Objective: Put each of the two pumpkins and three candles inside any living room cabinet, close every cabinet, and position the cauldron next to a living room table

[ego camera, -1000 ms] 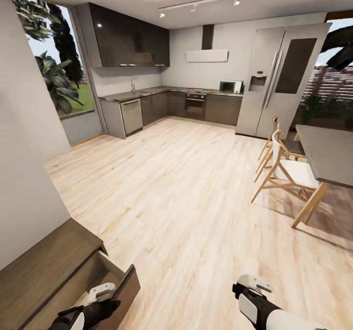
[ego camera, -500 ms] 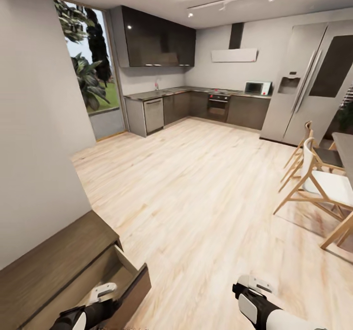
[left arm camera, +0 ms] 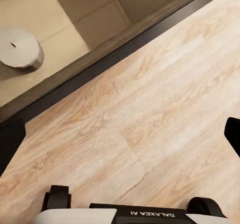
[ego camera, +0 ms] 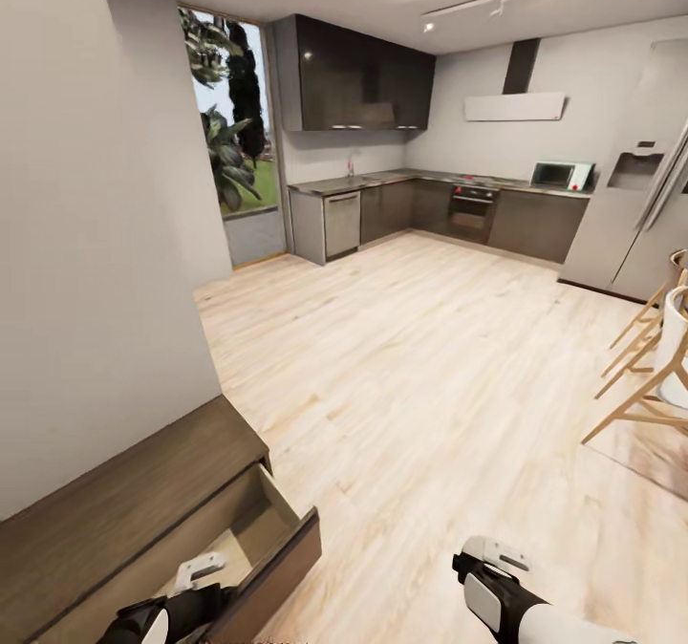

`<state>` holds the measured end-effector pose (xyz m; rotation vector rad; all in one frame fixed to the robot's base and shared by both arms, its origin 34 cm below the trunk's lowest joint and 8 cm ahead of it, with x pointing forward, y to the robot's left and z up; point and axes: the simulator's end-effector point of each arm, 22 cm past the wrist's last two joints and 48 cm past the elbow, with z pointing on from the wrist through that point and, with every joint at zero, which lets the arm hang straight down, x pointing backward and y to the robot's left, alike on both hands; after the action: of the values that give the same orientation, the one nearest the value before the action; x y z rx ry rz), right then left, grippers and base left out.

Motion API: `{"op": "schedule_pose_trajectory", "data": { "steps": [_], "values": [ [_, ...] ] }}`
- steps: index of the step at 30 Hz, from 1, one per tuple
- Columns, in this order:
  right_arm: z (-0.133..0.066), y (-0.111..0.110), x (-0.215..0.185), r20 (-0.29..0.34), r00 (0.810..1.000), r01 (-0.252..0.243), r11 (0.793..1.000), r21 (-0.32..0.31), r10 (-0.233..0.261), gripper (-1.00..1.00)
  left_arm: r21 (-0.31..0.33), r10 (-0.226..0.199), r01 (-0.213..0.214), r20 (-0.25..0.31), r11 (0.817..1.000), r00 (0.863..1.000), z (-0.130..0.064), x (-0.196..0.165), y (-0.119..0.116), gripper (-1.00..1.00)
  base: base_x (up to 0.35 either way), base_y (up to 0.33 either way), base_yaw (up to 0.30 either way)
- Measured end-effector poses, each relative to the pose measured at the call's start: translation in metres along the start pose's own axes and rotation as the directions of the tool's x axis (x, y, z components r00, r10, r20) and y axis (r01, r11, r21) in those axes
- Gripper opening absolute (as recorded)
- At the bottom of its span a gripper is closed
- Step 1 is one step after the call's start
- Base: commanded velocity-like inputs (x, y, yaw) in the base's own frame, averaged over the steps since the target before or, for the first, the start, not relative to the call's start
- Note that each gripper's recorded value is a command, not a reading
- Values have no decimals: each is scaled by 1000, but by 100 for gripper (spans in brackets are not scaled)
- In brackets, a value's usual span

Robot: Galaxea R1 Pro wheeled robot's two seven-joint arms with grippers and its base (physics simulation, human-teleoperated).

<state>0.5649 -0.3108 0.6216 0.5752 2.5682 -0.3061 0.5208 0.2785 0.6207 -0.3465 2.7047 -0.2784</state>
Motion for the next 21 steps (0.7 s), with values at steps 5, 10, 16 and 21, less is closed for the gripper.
{"op": "schedule_pose_trajectory", "data": {
  "steps": [5,10,16,21],
  "values": [
    [0,0,0,1,1000,1,1000,0,-1,-100,0,0,0,0,1000,1000,0,0,0,100,36,-200,292],
    [0,0,0,1,1000,1,1000,0,-1,-100,0,0,0,0,1000,1000,0,0,0,100,148,-205,292],
    [0,0,0,1,1000,2,1000,0,-2,-100,0,0,0,0,1000,1000,0,0,0,100,111,-117,292],
    [0,0,0,-1,1000,2,1000,0,-2,-100,0,0,0,0,1000,1000,0,0,0,100,15,-17,292]
  ]
}}
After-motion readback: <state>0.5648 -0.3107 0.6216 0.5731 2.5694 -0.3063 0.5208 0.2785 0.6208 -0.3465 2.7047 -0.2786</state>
